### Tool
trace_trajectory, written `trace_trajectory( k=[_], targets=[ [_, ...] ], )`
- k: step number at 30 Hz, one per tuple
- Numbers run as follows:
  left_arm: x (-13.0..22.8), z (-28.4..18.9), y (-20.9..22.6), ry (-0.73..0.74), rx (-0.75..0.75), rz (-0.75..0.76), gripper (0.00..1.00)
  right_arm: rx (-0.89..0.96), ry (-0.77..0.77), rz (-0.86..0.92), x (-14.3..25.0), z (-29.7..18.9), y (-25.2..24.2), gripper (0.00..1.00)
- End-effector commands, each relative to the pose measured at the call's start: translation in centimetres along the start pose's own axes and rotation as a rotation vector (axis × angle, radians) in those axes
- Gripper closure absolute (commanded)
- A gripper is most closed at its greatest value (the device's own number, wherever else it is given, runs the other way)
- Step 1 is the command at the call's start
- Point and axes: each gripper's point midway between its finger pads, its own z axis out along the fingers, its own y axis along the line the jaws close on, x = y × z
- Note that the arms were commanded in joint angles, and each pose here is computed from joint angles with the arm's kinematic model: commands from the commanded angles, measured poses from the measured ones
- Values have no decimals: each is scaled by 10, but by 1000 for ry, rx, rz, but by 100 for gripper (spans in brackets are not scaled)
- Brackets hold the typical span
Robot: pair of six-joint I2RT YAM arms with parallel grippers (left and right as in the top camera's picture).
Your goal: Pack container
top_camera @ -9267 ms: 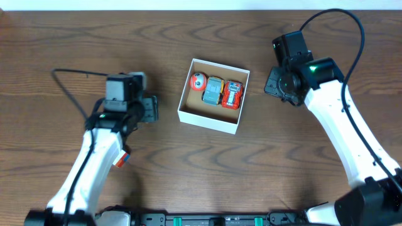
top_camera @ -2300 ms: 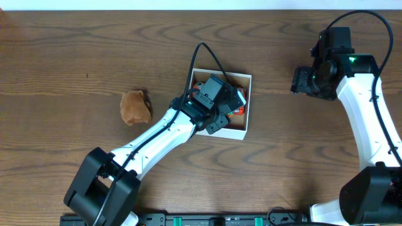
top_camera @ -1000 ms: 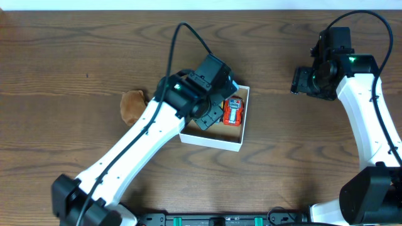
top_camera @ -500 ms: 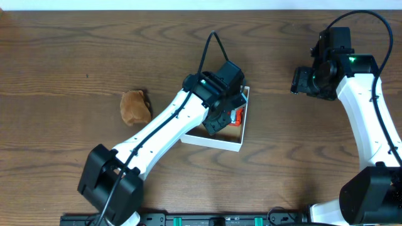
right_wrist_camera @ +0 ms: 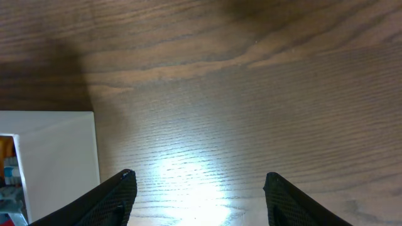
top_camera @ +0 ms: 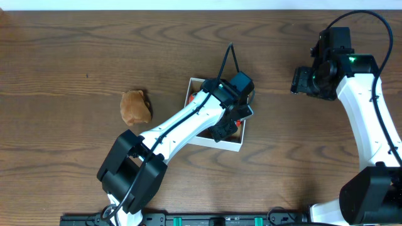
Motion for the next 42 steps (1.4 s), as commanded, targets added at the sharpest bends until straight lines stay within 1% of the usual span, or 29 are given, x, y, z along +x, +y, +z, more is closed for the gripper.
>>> trace_trajectory(
  k=[1, 2, 8, 9, 12, 16, 17, 19, 20, 21, 22, 25, 29, 31, 36, 42],
  targets=[
    [2, 7, 0, 21, 6, 15, 62, 5, 0, 3, -1, 1, -2, 32],
    [2, 7, 0, 21, 6, 15, 53, 5, 0, 3, -1, 1, -2, 32],
    [-2, -6, 1, -11, -5, 15, 25, 5, 0, 3, -1, 1, -2, 32],
    [-3, -11, 1, -25, -10, 15, 22, 5, 0, 3, -1, 1, -2, 32],
    [-5, -28, 2, -70, -25, 16, 18, 5, 0, 3, -1, 1, -2, 32],
    [-2, -46, 5, -102, -60, 14, 19, 6, 1, -1, 0, 1, -2, 32],
    [0, -50, 7, -98, -77, 13, 20, 6, 1, -4, 0, 1, -2, 32],
    [9, -55, 13, -77, -113, -5, 31, 7, 1, -5, 0, 1, -3, 32],
    [14, -57, 16, -62, -121, -13, 39, 7, 1, -4, 0, 1, -3, 32],
    [18, -57, 17, -50, -119, -19, 52, 6, 1, -4, 0, 1, -2, 32],
    [22, -57, 19, -38, -119, -45, 62, 6, 1, -4, 0, 1, -2, 32],
    [29, -54, 30, -25, -116, -141, 86, 6, 1, -4, 0, 1, -2, 32],
    [37, -45, 42, -11, -112, -240, 94, 6, 2, -4, 0, 1, -2, 32],
    [37, -38, 44, -10, -101, -264, 94, 6, 2, -4, 0, 1, -2, 32],
    [31, -24, 38, -31, -53, -263, 94, -34, 20, -22, 4, 1, 6, 32],
    [41, -6, 33, 25, -35, -253, 94, -48, 41, -44, 11, 1, 14, 33]
  ],
)
